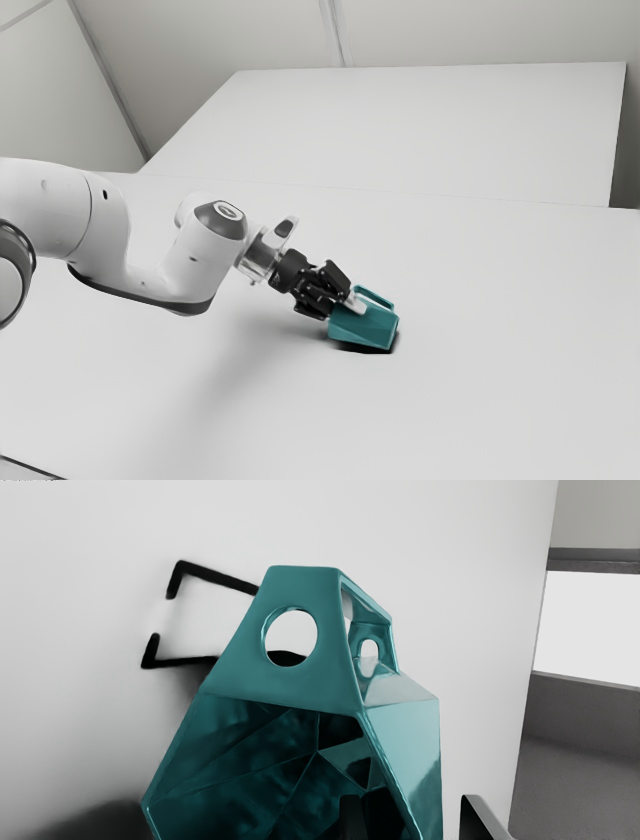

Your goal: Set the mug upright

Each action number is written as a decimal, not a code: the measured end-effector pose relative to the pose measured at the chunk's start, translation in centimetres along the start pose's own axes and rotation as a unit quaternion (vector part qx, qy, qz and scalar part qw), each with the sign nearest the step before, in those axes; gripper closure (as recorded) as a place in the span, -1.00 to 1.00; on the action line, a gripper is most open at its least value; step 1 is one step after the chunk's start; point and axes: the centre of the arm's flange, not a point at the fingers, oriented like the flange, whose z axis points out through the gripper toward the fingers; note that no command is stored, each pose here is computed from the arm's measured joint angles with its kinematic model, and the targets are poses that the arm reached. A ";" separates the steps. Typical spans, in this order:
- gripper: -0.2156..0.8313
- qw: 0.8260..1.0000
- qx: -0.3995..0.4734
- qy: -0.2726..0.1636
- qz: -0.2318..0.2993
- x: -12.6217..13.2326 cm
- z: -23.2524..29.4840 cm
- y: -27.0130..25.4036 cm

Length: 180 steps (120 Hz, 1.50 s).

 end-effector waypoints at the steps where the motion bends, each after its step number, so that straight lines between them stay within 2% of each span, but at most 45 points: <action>1: 0.41 1.000 0.000 0.000 0.001 0.0 0.0 0.0; 16: 0.64 1.000 -0.005 -0.002 0.021 0.0 -0.1 0.6; 35: 0.80 0.999 -0.008 -0.001 0.049 0.0 -0.2 1.4; 60: 0.88 0.994 0.002 0.011 0.107 -0.2 -1.9 4.6; 74: 0.89 0.986 0.042 0.014 0.159 -0.6 -3.9 6.8; 92: 0.90 0.956 0.172 -0.010 0.238 -1.1 -7.0 8.6; 110: 0.91 0.897 0.330 -0.051 0.290 -1.1 -9.4 9.6; 123: 0.91 0.863 0.409 -0.064 0.290 -0.7 -10.6 9.7; 135: 0.91 0.850 0.450 -0.065 0.268 -0.4 -11.2 9.0; 154: 0.91 0.846 0.483 -0.066 0.218 -0.2 -11.4 7.1; 180: 0.91 0.850 0.502 -0.055 0.150 -0.2 -12.1 4.8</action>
